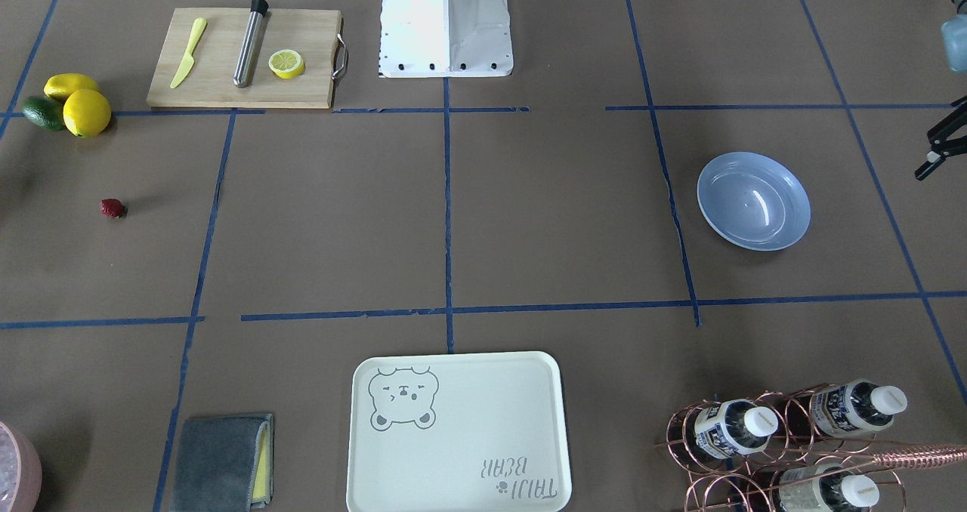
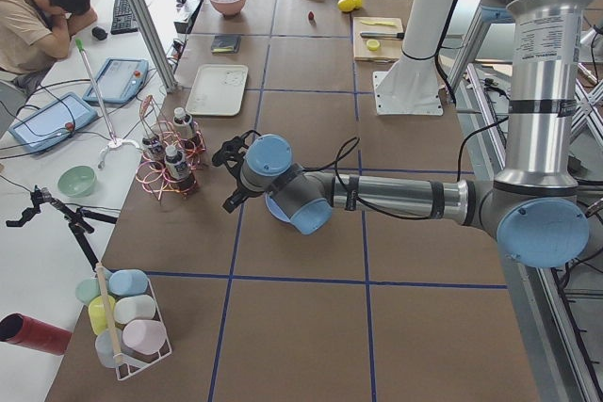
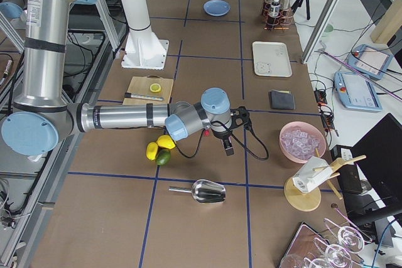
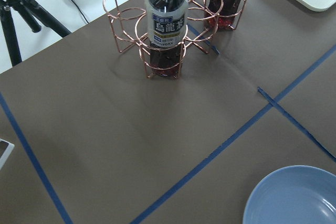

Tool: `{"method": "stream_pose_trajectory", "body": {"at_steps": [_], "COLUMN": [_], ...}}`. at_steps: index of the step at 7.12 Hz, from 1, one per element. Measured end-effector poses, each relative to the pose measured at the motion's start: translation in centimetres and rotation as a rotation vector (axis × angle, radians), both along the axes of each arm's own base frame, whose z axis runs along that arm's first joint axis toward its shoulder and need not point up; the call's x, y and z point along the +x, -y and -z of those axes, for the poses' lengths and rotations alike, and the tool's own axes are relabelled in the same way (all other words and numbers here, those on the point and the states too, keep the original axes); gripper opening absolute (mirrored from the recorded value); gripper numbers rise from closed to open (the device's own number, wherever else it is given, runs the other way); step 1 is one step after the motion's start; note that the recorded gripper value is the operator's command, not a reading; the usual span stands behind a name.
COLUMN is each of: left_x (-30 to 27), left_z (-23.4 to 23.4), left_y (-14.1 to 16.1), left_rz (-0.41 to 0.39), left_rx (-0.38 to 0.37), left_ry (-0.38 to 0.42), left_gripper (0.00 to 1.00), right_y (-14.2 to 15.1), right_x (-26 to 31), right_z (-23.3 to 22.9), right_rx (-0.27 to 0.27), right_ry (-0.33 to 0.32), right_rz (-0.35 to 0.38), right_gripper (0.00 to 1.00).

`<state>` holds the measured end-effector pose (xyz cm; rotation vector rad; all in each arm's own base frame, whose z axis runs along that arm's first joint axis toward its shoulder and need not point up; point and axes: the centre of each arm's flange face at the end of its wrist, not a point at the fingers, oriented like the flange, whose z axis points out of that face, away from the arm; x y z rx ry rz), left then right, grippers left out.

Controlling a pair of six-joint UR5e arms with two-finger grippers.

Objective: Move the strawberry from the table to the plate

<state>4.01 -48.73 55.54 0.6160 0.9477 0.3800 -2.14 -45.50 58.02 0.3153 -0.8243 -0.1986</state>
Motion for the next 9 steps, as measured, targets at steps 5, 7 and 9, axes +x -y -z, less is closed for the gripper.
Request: {"method": "stream_pose_trajectory", "body": {"at_steps": [5,7,9], "left_x": [13.3,15.8,15.7], "left_z": [-7.4,-9.0,-9.9], "left_y": [-6.0,-7.5,-8.4], "left_rz": [0.228,0.224,0.215], "left_rx": [-0.331,-0.346,-0.343], "left_ry": [-0.140,-0.128,-0.111], "left_gripper": [0.63,0.63,0.07], "right_y": [0.0,-0.1,-0.1], "right_x": [0.0,0.0,0.0], "right_z": [0.1,0.1,0.0], "right_rx": [0.009,0.009,0.008], "right_ry": [0.005,0.004,0.004], "right_rz": [-0.008,-0.008,-0.008], "right_gripper": [1.00,1.00,1.00]}}
